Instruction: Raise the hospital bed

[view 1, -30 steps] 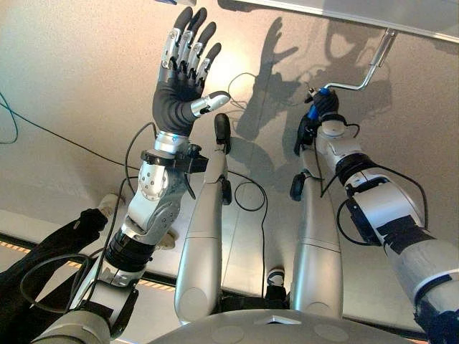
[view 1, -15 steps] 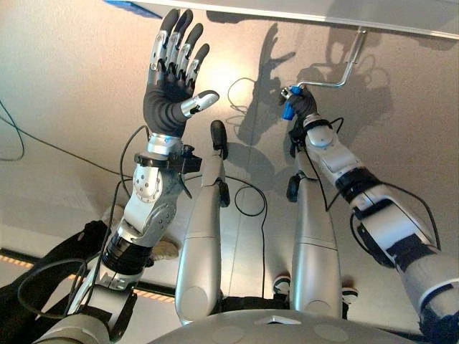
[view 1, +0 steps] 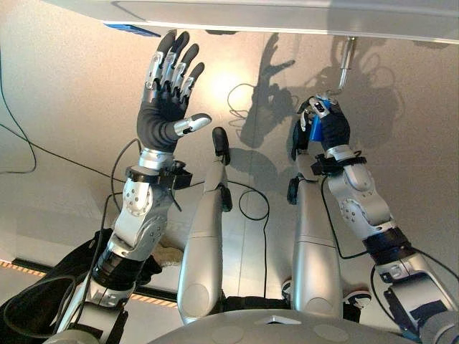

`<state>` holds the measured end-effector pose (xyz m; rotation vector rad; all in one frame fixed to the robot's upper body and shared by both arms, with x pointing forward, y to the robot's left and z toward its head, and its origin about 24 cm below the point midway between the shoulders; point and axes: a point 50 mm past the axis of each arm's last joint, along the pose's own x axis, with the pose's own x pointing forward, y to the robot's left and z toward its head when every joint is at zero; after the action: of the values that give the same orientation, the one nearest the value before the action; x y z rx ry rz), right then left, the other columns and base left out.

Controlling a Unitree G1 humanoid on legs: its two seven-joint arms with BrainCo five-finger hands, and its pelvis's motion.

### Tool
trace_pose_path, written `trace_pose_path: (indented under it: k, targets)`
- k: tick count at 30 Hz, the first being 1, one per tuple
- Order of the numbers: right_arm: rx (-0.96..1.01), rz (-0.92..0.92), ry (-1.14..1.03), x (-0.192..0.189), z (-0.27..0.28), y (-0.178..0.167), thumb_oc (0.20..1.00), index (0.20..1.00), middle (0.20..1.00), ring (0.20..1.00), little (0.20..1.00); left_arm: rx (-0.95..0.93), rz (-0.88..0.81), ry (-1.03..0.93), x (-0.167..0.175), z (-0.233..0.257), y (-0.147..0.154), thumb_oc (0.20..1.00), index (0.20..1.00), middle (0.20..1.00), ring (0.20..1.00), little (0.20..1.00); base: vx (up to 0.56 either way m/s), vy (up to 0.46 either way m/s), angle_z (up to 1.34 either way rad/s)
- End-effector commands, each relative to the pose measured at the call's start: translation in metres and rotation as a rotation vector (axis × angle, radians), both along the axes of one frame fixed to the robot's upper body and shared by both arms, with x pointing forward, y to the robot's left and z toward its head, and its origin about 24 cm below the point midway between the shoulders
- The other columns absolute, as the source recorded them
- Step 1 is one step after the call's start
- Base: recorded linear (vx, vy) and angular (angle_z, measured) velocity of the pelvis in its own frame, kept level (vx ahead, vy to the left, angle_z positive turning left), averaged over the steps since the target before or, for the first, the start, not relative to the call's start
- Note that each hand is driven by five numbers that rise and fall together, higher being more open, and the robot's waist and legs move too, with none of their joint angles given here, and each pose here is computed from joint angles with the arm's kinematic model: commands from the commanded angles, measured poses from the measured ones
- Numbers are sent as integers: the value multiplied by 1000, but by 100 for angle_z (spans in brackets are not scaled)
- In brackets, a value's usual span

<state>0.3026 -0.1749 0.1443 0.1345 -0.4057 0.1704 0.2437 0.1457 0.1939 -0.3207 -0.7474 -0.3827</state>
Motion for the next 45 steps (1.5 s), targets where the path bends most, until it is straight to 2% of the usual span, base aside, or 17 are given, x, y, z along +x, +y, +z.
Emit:
trace_pose_path:
  k: [1,6,10,15,17,21,28,30,31,33,35,36,38,39,40,43,45]
  targets:
    - [226,-176,-588,-35,100,-36,200,200,200,200,200,-11,-31,-174,-24,25,6,1000,1000,1000,1000,1000,-1,-74,-8]
    - [303,-314,-599,-38,97,-59,200,200,200,200,200,-30,-25,-185,-25,28,9,1000,1000,1000,1000,1000,6,-75,-2]
    - [261,-644,-514,-28,84,-109,200,200,200,200,200,-43,-22,-194,-25,29,12,1000,1000,1000,1000,1000,14,-69,-1]
    - [336,-910,-367,-18,63,-158,200,200,200,200,200,-57,-57,-187,-26,29,7,1000,1000,1000,1000,1000,7,-15,0]
    - [323,-924,-319,-14,59,-165,200,200,200,200,200,-51,-62,-186,-26,29,6,1000,1000,1000,1000,1000,0,0,0]
    - [177,-1003,-135,-4,42,-186,200,200,200,200,200,-22,-83,-175,-27,28,-1,1000,1000,1000,1000,1000,0,0,0]
    - [122,-1093,49,-4,21,-213,200,200,200,200,200,3,-99,-163,-26,26,-6,1000,1000,1000,1000,1000,-1,4,2]
    - [66,-1119,207,-4,-1,-223,200,200,200,200,200,12,-124,-157,-25,26,-10,1000,1000,1000,1000,1000,-12,0,3]
    - [-39,-1098,308,-2,-12,-224,200,200,200,200,200,24,-129,-161,-25,27,-11,1000,1000,1000,1000,1000,-11,-17,6]
    - [-240,-1012,493,9,-32,-216,200,200,200,200,200,38,-157,-157,-23,27,-15,1000,1000,1000,1000,1000,2,-24,7]
    - [-253,-980,543,13,-38,-211,200,200,200,200,200,39,-163,-157,-22,27,-17,1000,1000,1000,1000,1000,-5,-14,4]
    - [-312,-899,614,24,-46,-196,200,200,200,200,200,32,-187,-146,-18,27,-22,1000,1000,1000,1000,1000,-10,-15,3]
    - [-368,-818,653,37,-53,-175,200,200,200,200,200,25,-198,-148,-18,28,-24,1000,1000,1000,1000,1000,-7,-7,2]
    - [-368,-817,653,38,-53,-175,200,200,200,200,200,25,-197,-148,-18,28,-24,1000,1000,1000,1000,1000,0,0,0]
    - [-448,-735,666,51,-56,-151,200,200,200,200,200,19,-196,-146,-16,30,-27,1000,1000,1000,1000,1000,-9,31,3]
    - [-454,-687,676,61,-58,-130,200,200,200,200,200,14,-190,-140,-14,30,-30,1000,1000,1000,1000,1000,-4,52,3]
    - [-554,-575,670,78,-60,-90,200,200,200,200,200,13,-179,-140,-12,32,-32,1000,1000,1000,1000,1000,-2,61,3]
